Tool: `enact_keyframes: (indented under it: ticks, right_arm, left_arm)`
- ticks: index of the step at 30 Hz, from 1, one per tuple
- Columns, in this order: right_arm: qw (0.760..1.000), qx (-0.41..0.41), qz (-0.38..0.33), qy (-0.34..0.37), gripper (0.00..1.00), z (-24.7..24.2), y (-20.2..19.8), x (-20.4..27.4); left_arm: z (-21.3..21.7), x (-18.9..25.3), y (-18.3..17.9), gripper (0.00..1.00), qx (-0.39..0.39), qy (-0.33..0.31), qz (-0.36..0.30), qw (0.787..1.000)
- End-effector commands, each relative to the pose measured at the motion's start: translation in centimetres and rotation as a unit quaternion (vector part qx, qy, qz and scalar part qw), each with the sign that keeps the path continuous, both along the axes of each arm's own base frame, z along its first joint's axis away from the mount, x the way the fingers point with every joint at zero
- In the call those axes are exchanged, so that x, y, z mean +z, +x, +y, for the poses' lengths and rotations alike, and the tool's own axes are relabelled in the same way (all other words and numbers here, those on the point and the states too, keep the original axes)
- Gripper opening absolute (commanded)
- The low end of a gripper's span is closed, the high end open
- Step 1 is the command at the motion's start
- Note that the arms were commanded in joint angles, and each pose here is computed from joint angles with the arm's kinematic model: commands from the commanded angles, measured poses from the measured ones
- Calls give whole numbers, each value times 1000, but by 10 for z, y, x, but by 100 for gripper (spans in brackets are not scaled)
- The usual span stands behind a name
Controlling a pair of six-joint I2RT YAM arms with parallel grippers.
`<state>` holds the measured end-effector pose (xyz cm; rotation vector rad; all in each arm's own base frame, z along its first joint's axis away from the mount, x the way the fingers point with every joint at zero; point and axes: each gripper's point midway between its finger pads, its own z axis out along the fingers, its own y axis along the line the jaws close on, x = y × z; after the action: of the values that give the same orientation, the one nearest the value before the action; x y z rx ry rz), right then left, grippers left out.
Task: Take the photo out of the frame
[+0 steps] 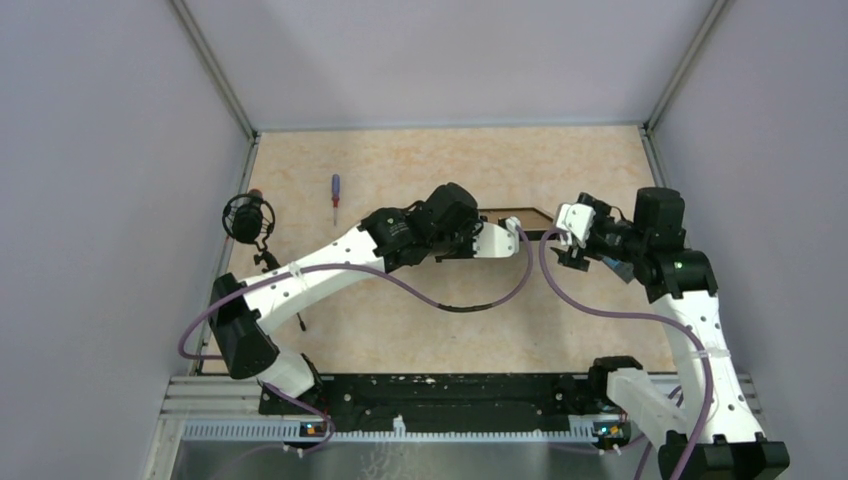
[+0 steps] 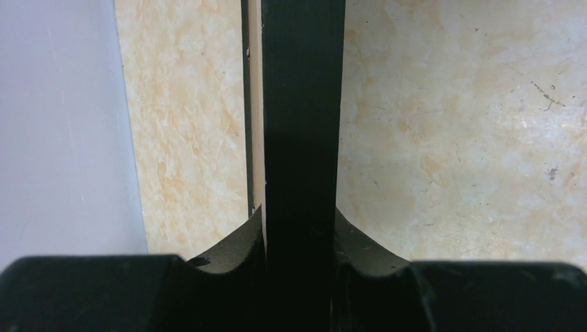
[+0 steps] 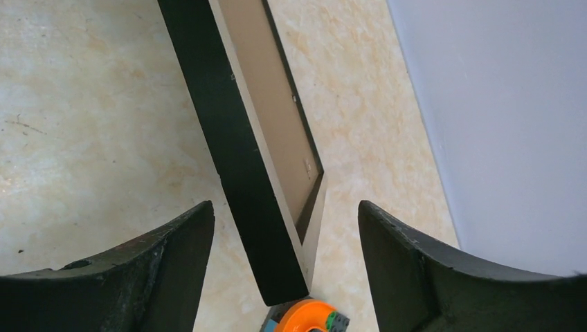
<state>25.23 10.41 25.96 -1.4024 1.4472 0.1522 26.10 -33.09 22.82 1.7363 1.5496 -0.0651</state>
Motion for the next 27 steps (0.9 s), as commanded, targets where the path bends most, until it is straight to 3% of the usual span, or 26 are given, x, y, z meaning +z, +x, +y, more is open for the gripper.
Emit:
enact_keyframes:
  ticks: [1, 4, 10, 11, 14, 16, 20, 27]
  right_arm:
    - [999, 18, -30, -26, 72, 3, 3, 1]
    - [999, 26, -27, -35, 67, 7, 1, -6]
    - [997, 18, -27, -65, 27, 4, 4, -14]
    - [997, 14, -26, -68, 19, 2, 4, -14]
    - [997, 8, -26, -70, 1, 0, 3, -11]
    - [997, 7, -29, -69, 0, 0, 1, -9]
    - [997, 5, -31, -70, 0, -2, 0, -9]
    - [997, 7, -33, -77, 0, -3, -2, -5]
  left_arm:
    - [-23, 38, -17, 0, -38, -102, 14, 994]
    - [-25, 36, -21, 0, -45, -104, 23, 993]
    - [-20, 33, -18, 2, -26, -95, 23, 995]
    - [-17, 32, -17, 6, -19, -91, 24, 995]
    - [-1, 27, -19, 33, -8, -74, 15, 997]
    - [14, 22, -19, 47, -2, -57, -3, 998]
    - [52, 12, -13, 54, 25, -30, -25, 999]
    - [102, 17, -3, 51, 54, -24, -79, 995]
